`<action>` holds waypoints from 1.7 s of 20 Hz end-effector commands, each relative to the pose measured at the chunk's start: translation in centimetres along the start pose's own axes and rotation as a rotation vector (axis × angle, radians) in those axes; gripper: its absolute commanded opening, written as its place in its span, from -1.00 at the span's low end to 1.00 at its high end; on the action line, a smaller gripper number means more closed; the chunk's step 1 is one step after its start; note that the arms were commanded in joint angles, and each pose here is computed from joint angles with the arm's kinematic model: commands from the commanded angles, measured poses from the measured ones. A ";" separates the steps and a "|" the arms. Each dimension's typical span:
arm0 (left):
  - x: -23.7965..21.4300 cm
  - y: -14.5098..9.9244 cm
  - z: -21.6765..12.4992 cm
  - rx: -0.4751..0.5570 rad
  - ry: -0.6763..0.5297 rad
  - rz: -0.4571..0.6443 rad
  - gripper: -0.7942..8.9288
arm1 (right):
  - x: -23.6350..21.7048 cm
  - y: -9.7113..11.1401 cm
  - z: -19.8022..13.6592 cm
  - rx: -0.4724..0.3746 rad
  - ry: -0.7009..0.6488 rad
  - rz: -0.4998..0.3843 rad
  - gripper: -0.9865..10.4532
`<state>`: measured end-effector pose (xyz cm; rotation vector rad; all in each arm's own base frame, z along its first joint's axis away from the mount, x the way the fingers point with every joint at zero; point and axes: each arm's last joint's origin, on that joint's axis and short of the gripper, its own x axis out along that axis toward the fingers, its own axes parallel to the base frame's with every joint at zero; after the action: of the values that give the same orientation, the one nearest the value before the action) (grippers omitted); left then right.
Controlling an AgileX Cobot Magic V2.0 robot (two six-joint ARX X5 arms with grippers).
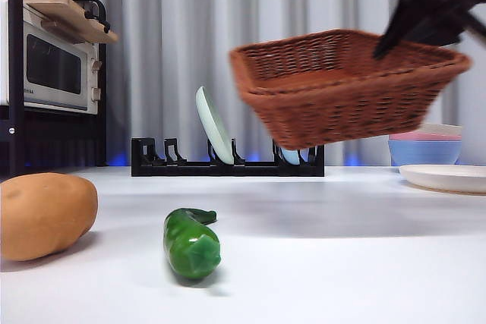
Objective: Pick up the basket,pick up the corn from the table,pick up the potato from the table,pick up the cucumber from the table,put all items into the basket
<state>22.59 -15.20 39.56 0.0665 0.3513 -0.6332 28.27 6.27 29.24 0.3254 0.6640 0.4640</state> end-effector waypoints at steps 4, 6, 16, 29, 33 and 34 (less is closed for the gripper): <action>3.5 -3.4 -2.3 -0.033 0.142 -0.093 -0.85 | 1.5 2.7 -0.4 0.000 -0.001 0.103 -0.86; 5.7 -4.6 -3.7 -0.009 0.212 -0.068 -0.85 | 1.7 3.2 -0.5 0.006 -0.001 0.121 -0.86; 9.6 -7.2 -7.3 0.039 0.380 -0.101 0.28 | 1.7 3.3 -0.5 0.011 0.009 0.144 -0.86; -6.0 -4.6 -2.3 0.048 0.508 0.067 0.26 | 1.3 2.2 -0.1 0.030 -0.011 0.113 -0.86; -6.6 -4.0 -5.1 0.046 0.701 0.188 0.26 | 1.1 1.6 0.1 0.033 -0.022 0.097 -0.86; -6.0 -4.0 -6.0 0.037 0.722 0.188 0.26 | 1.1 1.5 0.2 0.034 -0.025 0.093 -0.86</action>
<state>13.85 -13.90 36.47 0.3822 1.0030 -0.4244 28.58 8.00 29.22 0.3858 0.6537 0.5261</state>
